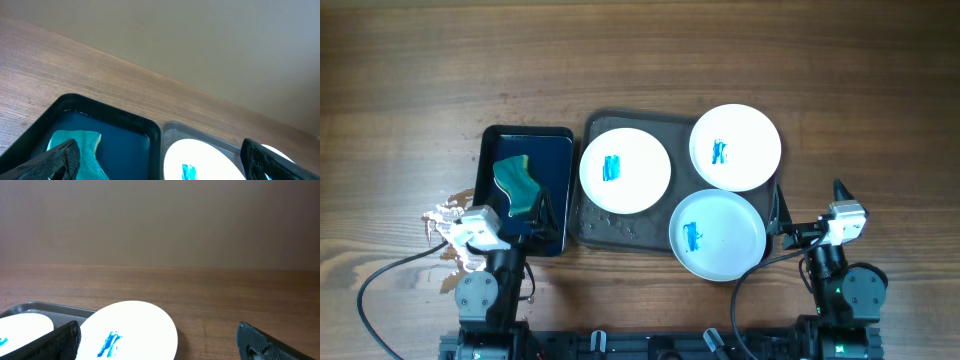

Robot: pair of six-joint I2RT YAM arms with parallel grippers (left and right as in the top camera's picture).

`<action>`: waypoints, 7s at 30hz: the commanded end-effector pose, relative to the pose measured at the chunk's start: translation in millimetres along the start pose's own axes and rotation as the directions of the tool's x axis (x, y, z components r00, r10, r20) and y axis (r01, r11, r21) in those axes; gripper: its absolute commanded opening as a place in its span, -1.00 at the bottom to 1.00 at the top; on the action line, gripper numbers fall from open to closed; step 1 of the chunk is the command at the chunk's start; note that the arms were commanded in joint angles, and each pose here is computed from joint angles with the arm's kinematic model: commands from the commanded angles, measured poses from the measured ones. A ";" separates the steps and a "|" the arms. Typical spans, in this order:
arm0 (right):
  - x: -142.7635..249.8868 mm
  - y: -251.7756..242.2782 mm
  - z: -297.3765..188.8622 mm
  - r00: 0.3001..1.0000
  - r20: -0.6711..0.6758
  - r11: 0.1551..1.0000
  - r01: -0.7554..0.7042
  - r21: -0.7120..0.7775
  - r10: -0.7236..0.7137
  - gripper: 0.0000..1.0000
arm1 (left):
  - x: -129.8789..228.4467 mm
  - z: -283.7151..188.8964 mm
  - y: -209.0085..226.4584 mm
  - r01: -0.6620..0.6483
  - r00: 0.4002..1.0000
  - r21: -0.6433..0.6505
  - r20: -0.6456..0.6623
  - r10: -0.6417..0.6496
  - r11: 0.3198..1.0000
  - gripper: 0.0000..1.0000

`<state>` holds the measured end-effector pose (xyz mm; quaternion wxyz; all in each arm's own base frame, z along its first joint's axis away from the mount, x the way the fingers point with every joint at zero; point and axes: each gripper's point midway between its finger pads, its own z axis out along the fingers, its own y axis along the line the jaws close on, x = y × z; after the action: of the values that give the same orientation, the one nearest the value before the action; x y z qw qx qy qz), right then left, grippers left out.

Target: Clean dirty plates on tray and stack at the side

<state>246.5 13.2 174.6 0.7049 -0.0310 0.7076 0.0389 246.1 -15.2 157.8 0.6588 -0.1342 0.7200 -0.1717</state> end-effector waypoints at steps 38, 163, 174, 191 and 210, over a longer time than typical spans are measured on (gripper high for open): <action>1.4 -3.1 0.4 1.000 -0.005 1.000 -0.016 0.015 0.016 0.99 | -20.0 28.8 -8.2 -0.209 0.521 -0.361 -0.828 -0.209 0.909 1.00; 181.9 207.6 94.7 -0.031 -0.999 0.910 -0.414 -0.020 -0.036 -0.91 | 93.3 96.6 92.0 -0.083 0.287 -0.575 -0.796 -0.533 0.814 -0.92; 182.2 206.5 91.6 -0.043 -0.998 0.912 -0.410 -0.017 -0.038 -0.91 | 40.6 85.8 58.3 -0.328 0.502 -0.551 -0.790 -0.352 0.767 -0.92; 182.6 204.7 86.7 -0.055 -0.997 0.914 -0.404 -0.032 -0.059 -0.91 | 70.1 92.0 33.0 -0.332 0.398 -0.409 -0.878 -0.267 0.850 0.21; 182.8 204.1 85.0 -0.063 -0.996 0.915 -0.402 -0.029 -0.059 -0.91 | 132.0 103.7 61.8 -0.325 0.266 -0.413 -0.903 -0.337 0.851 -0.92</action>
<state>314.2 230.2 0.2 -0.0432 -0.0609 0.9721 0.2225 332.3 -23.3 3.5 0.0115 -0.1799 0.9835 -0.0143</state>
